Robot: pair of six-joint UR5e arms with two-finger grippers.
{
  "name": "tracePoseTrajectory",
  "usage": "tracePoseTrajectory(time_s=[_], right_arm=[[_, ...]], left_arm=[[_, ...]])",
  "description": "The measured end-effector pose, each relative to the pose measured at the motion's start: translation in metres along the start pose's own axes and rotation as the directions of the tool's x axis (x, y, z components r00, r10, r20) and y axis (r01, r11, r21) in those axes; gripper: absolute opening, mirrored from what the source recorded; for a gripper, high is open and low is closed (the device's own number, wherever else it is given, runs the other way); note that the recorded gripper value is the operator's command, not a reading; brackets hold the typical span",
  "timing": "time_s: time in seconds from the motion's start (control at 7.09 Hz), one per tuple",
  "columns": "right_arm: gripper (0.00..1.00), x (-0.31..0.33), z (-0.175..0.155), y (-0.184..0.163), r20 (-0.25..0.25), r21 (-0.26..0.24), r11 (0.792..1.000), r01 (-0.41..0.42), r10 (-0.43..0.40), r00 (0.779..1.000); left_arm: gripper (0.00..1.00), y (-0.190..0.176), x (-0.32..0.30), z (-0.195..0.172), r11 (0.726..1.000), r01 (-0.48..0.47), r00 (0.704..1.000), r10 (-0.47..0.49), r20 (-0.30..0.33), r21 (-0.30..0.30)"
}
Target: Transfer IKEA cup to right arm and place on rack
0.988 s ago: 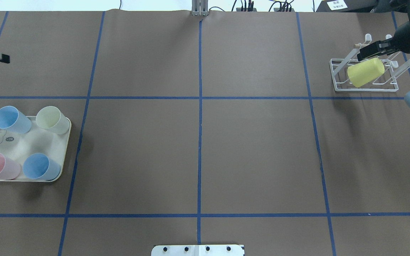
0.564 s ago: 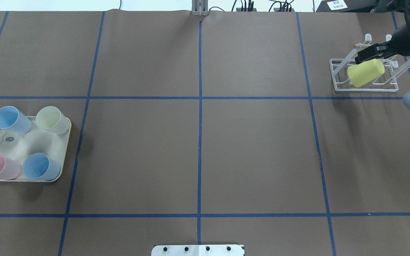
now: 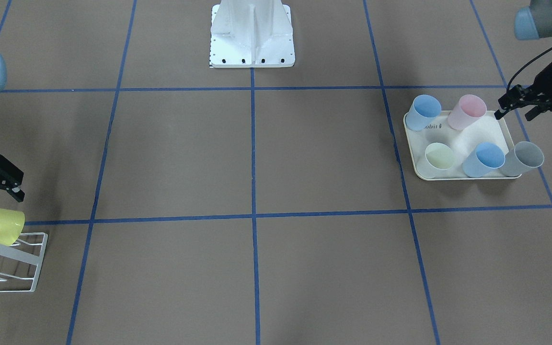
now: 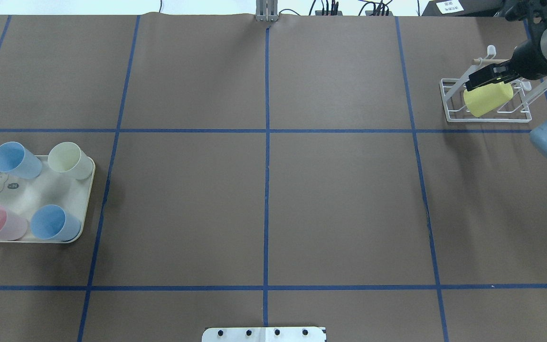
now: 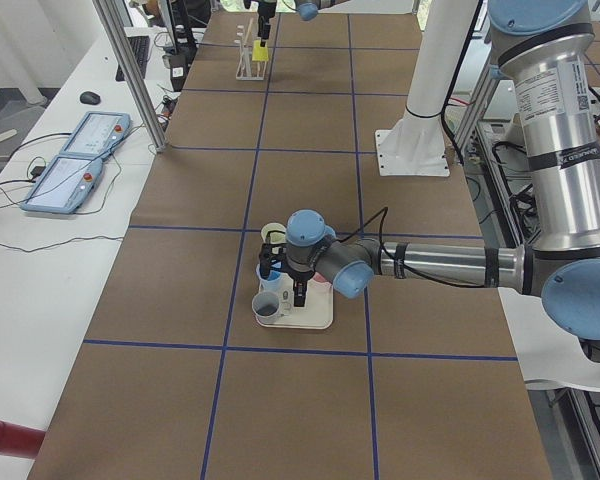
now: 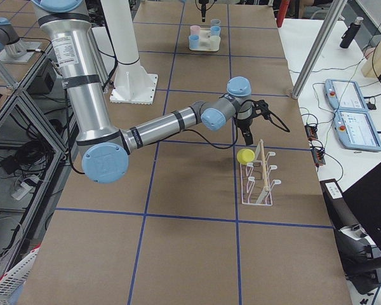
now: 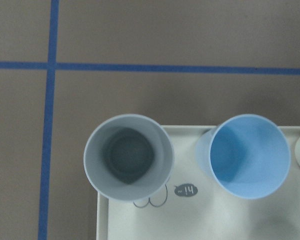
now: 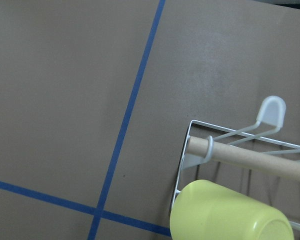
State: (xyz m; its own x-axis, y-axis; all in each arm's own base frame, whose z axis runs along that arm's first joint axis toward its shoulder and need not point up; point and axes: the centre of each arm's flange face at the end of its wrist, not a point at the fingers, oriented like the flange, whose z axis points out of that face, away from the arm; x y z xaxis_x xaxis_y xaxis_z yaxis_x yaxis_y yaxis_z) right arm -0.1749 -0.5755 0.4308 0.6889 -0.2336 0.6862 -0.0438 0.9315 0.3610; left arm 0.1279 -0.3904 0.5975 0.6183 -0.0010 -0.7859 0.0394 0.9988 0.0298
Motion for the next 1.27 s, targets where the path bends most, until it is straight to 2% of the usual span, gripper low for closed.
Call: tracePoseTrajectory(time_s=[0.14,0.42,0.56,0.71,0.85,1.13,1.27], right_arm=[[1.00,-0.005,-0.006,0.000,0.015,0.005,1.000,0.004,-0.004,1.000],[1.00,-0.014,-0.015,0.001,0.046,0.003,1.000,-0.004,0.003,0.999],[1.00,-0.015,-0.017,0.002,0.050,0.003,1.000,-0.008,0.007,0.999],[1.00,-0.015,-0.017,0.002,0.050,0.002,1.000,-0.010,0.010,0.999],[1.00,-0.015,-0.017,0.003,0.050,0.002,1.000,-0.011,0.010,0.999],[1.00,-0.015,-0.019,0.003,0.052,0.005,1.000,-0.010,0.010,0.999],[1.00,-0.015,-0.019,0.003,0.051,0.005,1.000,-0.011,0.011,0.999]], left_arm=[[1.00,0.009,0.008,0.009,1.000,0.004,1.000,-0.004,0.000,-0.029],[0.86,0.023,0.017,0.024,0.997,-0.009,1.000,0.009,0.004,-0.076],[0.56,0.027,0.018,0.028,0.996,-0.012,1.000,0.013,0.007,-0.090],[0.12,0.031,0.017,0.031,0.995,-0.012,1.000,0.013,0.010,-0.100],[0.00,0.033,0.015,0.032,0.994,-0.010,1.000,0.011,0.013,-0.105],[0.00,0.034,0.014,0.033,0.993,-0.007,1.000,0.008,0.007,-0.116],[0.00,0.036,0.018,0.030,0.991,-0.009,1.000,0.006,-0.020,-0.134]])
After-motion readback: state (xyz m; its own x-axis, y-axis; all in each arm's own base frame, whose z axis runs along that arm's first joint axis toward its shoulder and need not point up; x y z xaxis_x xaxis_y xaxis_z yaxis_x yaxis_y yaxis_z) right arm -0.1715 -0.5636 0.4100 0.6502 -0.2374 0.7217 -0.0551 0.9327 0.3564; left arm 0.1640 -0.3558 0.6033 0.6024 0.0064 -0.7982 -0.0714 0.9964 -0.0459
